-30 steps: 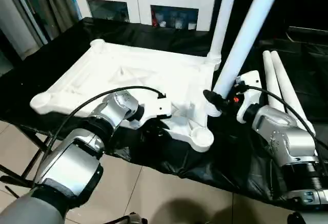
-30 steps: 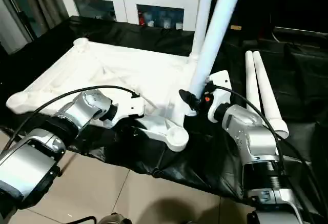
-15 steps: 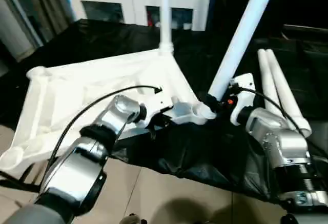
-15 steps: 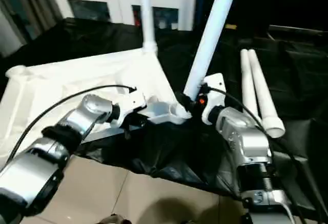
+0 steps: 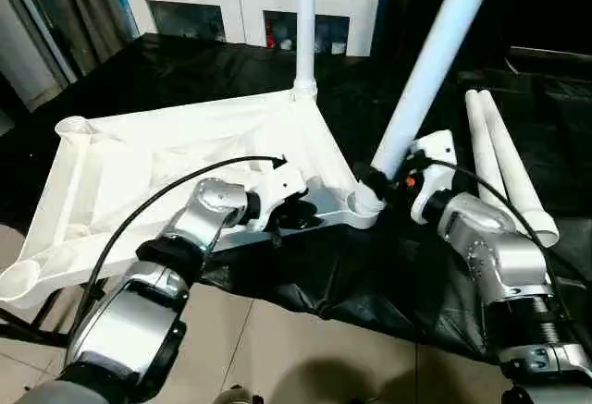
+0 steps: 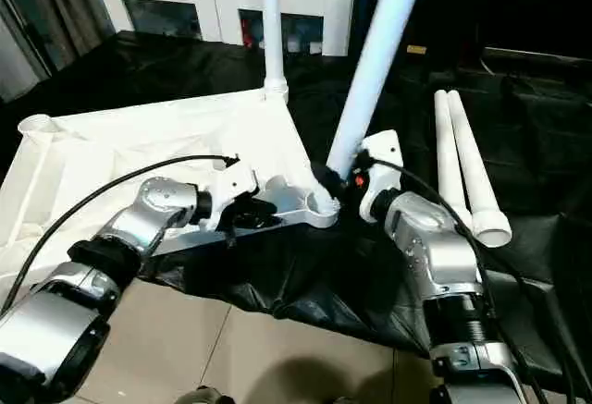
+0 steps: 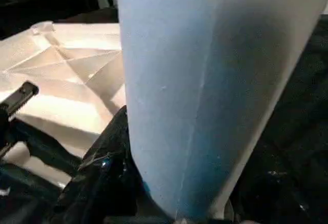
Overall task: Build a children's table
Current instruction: Move table base
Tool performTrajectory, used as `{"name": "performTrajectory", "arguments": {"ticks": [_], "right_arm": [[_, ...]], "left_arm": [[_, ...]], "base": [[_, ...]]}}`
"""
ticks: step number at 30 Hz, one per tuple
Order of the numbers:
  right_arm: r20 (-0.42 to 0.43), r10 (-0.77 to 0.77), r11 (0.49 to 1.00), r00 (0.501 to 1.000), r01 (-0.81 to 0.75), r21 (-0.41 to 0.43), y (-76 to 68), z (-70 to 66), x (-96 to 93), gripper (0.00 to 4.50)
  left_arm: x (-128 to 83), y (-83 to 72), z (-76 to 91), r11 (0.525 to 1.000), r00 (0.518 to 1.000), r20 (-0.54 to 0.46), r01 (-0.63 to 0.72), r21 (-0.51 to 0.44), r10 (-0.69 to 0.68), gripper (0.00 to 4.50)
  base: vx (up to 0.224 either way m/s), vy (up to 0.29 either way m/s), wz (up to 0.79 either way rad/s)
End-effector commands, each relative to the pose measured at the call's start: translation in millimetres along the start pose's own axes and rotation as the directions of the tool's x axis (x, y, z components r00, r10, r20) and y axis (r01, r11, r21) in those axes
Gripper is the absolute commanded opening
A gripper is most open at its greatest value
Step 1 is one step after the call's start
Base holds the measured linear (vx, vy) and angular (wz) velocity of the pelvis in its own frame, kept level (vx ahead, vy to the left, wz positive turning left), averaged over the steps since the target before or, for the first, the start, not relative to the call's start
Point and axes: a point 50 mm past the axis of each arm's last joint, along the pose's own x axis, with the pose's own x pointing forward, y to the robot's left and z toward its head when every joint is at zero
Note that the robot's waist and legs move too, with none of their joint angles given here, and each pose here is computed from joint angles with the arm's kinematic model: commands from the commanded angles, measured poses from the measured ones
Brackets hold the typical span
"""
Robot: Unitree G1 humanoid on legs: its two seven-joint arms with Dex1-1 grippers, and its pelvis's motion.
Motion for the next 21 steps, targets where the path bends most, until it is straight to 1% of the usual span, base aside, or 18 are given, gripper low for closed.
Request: {"name": "performTrajectory", "arguments": {"ticks": [1, 3, 5, 8, 9, 10, 11, 12, 16, 21], "right_arm": [[0.013, 0.021, 0.999, 1.0, -0.021, -0.028, 1.3, 6.0, 3.5, 1.91], [0.012, 0.023, 0.999, 1.0, -0.023, -0.03, 1.4, 6.2, 4.3, 1.91], [0.01, 0.025, 0.999, 1.0, -0.025, -0.035, 1.3, 6.4, 6.5, 1.91], [0.007, 0.026, 0.999, 1.0, -0.026, -0.039, 1.3, 6.4, 9.6, 1.91], [0.004, 0.031, 0.999, 1.0, -0.031, -0.041, 1.8, 6.1, 10.8, 1.91], [-0.003, 0.039, 0.998, 0.999, -0.039, -0.041, 2.5, 5.2, 11.9, 1.91], [-0.011, 0.047, 0.998, 0.999, -0.047, -0.043, 3.2, 4.0, 12.8, 1.91], [-0.02, 0.053, 0.998, 0.998, -0.054, -0.045, 3.7, 2.7, 13.5, 1.91], [-0.082, 0.103, 0.993, 0.991, -0.108, -0.055, 7.7, -4.3, 14.2, 1.91], [-0.115, 0.108, 0.99, 0.987, -0.117, -0.074, 6.4, -8.1, 13.1, 1.91]], "left_arm": [[-6, 1.8, -4.2, 1.0, 1.0, -0.019, -0.007, -0.003, 0.007, 0.86], [-6, 1.4, -4.8, 1.0, 1.0, -0.02, -0.001, -0.011, 0.001, 0.68], [-7, 0.7, -5.7, 1.0, 1.0, -0.021, 0.007, -0.019, -0.007, 0.64], [-8, -0.3, -6.6, 0.999, 1.0, -0.018, 0.023, -0.029, -0.023, 0.3], [-8, -0.3, -6.5, 0.999, 1.0, -0.011, 0.023, -0.037, -0.023, 0.3], [-8, -0.7, -6.4, 0.999, 1.0, -0.006, 0.028, -0.04, -0.029, 0.2], [-8, -1.0, -6.2, 0.999, 0.999, -0.002, 0.034, -0.042, -0.034, 0.2], [-9, -1.4, -6.6, 0.998, 0.999, -0.004, 0.04, -0.045, -0.04, 0.04], [-10, -3.3, -10.0, 0.997, 0.997, -0.044, 0.067, -0.042, -0.069, 0.0], [-10, -3.0, -7.1, 0.997, 0.996, -0.042, 0.075, -0.025, -0.076, 0.0]], "base": [[0.0, 0.0, 0.0], [0.0, 0.0, 0.0], [0.0, 0.0, 0.0], [0.0, 0.0, 0.0], [0.0, 0.0, 0.0], [0.0, 0.0, 0.0], [0.0, 0.0, 0.0], [0.0, 0.0, 0.0], [0.0, 0.0, 0.0], [0.0, 0.0, 0.0]]}}
